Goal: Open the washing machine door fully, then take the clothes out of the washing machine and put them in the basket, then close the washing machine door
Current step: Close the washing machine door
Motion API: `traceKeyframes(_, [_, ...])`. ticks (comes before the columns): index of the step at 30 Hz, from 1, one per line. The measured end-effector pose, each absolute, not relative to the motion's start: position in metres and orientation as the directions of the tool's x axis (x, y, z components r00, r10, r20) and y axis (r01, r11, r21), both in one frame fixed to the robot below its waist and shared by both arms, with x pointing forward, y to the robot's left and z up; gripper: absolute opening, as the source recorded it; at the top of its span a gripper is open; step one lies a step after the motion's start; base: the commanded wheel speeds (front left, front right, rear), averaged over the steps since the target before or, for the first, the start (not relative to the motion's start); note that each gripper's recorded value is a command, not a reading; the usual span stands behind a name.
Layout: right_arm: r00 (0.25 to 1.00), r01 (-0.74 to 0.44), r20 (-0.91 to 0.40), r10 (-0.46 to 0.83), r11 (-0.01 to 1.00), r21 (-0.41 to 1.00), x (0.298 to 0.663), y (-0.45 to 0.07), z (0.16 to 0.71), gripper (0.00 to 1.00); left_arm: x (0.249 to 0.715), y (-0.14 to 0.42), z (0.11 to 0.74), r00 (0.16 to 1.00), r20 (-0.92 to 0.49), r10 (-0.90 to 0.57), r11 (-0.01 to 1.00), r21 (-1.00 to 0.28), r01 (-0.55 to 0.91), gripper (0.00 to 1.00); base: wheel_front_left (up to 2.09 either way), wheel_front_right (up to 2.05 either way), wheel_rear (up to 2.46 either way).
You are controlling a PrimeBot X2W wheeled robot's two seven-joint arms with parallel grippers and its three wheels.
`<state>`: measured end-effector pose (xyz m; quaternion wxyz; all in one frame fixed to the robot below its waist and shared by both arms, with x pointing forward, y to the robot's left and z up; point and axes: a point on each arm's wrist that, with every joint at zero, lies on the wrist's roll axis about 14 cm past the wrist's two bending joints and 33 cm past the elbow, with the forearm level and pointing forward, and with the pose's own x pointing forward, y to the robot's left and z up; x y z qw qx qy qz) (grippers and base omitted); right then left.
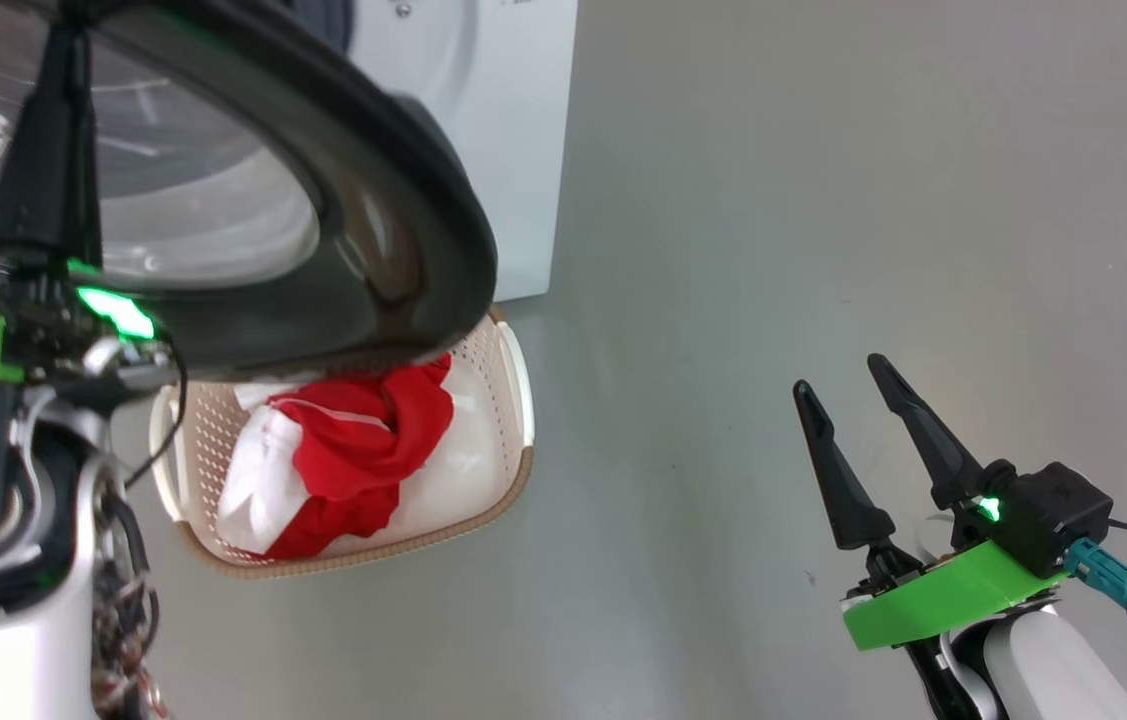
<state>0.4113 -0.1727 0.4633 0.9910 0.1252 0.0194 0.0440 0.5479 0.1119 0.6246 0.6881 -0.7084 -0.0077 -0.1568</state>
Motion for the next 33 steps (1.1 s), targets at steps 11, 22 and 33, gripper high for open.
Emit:
traceKeyframes(11, [0.996, -0.06, -0.047, 0.073, 0.968, 0.242, 0.415, -0.18, 0.456, 1.0, 0.575, 0.108, 0.615, 0.952, 0.228, -0.206, -0.035, -0.974, 0.226, 0.0, 0.0, 0.0, 0.0])
traceKeyframes(22, [0.996, -0.059, -0.046, 0.072, 0.968, 0.245, 0.416, -0.18, 0.456, 1.0, 0.57, 0.106, 0.618, 0.942, 0.247, -0.228, -0.033, -0.969, 0.246, 1.0, 0.0, 0.0, 0.0])
traceKeyframes(33, [0.995, -0.094, 0.0, 0.098, 0.962, 0.258, 0.417, -0.168, 0.472, 1.0, 0.525, 0.124, 0.587, 0.96, 0.156, -0.234, 0.287, -0.932, 0.221, 1.0, 0.0, 0.0, 0.0])
